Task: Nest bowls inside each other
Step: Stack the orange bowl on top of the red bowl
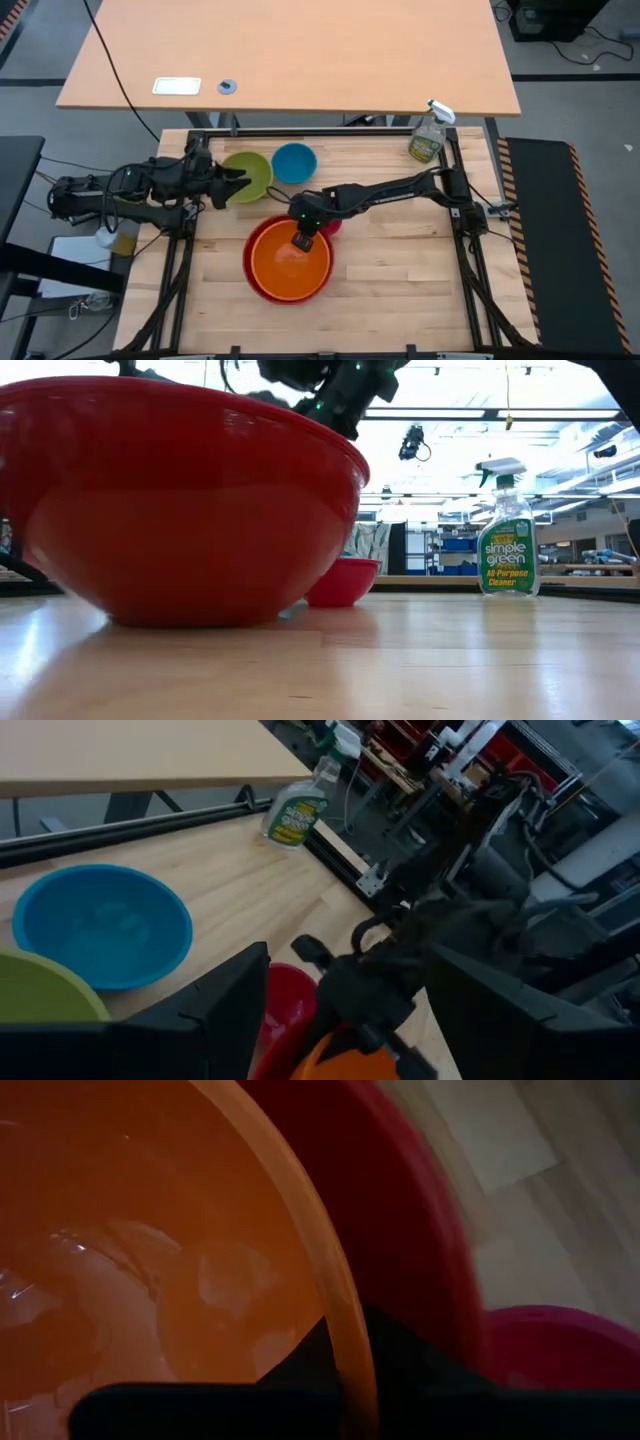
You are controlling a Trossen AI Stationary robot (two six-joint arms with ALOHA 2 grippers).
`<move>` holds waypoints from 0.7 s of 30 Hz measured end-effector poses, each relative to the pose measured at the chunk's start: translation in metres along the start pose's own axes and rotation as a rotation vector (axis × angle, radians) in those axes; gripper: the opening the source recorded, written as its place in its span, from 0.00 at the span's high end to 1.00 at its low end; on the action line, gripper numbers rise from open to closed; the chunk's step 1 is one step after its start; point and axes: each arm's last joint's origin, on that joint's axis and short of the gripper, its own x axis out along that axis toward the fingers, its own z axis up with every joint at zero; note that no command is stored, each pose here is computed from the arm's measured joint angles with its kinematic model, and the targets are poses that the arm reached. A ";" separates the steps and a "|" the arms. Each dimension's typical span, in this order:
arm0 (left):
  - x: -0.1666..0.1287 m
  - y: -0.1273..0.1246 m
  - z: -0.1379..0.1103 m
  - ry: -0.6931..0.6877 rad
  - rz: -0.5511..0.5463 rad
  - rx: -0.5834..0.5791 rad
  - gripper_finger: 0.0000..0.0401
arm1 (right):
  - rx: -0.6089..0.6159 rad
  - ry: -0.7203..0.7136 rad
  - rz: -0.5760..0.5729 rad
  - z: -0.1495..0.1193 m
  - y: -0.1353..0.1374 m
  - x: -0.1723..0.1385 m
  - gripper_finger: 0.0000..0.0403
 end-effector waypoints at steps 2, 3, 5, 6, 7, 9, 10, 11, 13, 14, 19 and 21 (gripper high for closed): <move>0.000 0.000 0.000 0.004 0.004 0.007 0.33 | 0.008 0.004 0.000 0.001 -0.003 0.002 0.88; 0.000 0.001 -0.001 0.012 0.011 0.016 0.33 | 0.008 0.006 -0.002 0.000 -0.003 0.004 0.87; 0.000 0.003 -0.003 0.033 0.029 0.029 0.33 | 0.010 -0.002 0.001 0.002 -0.004 0.004 0.84; 0.000 0.004 -0.005 0.046 0.041 0.029 0.33 | 0.010 -0.002 -0.001 0.002 -0.005 0.004 0.82; -0.001 0.006 -0.006 0.060 0.053 0.022 0.33 | 0.010 -0.008 0.002 0.003 -0.005 0.005 0.80; -0.001 0.009 -0.009 0.094 0.087 0.000 0.33 | 0.010 -0.022 0.009 0.005 -0.004 0.003 0.76; -0.001 0.011 -0.012 0.118 0.111 -0.010 0.33 | 0.010 -0.026 0.009 0.005 -0.004 0.002 0.73; -0.002 0.014 -0.014 0.141 0.137 -0.020 0.33 | 0.010 -0.033 0.011 0.006 -0.004 0.001 0.71; -0.002 0.019 -0.020 0.195 0.202 -0.035 0.33 | 0.013 -0.038 0.011 0.007 -0.005 -0.001 0.66; -0.002 0.022 -0.022 0.221 0.238 -0.043 0.33 | 0.015 -0.041 0.012 0.008 -0.006 -0.003 0.63; -0.002 0.037 -0.033 0.324 0.442 -0.085 0.33 | 0.030 -0.043 0.025 0.012 -0.009 -0.014 0.54; -0.001 0.042 -0.035 0.344 0.512 -0.106 0.33 | 0.034 -0.047 0.031 0.014 -0.010 -0.023 0.51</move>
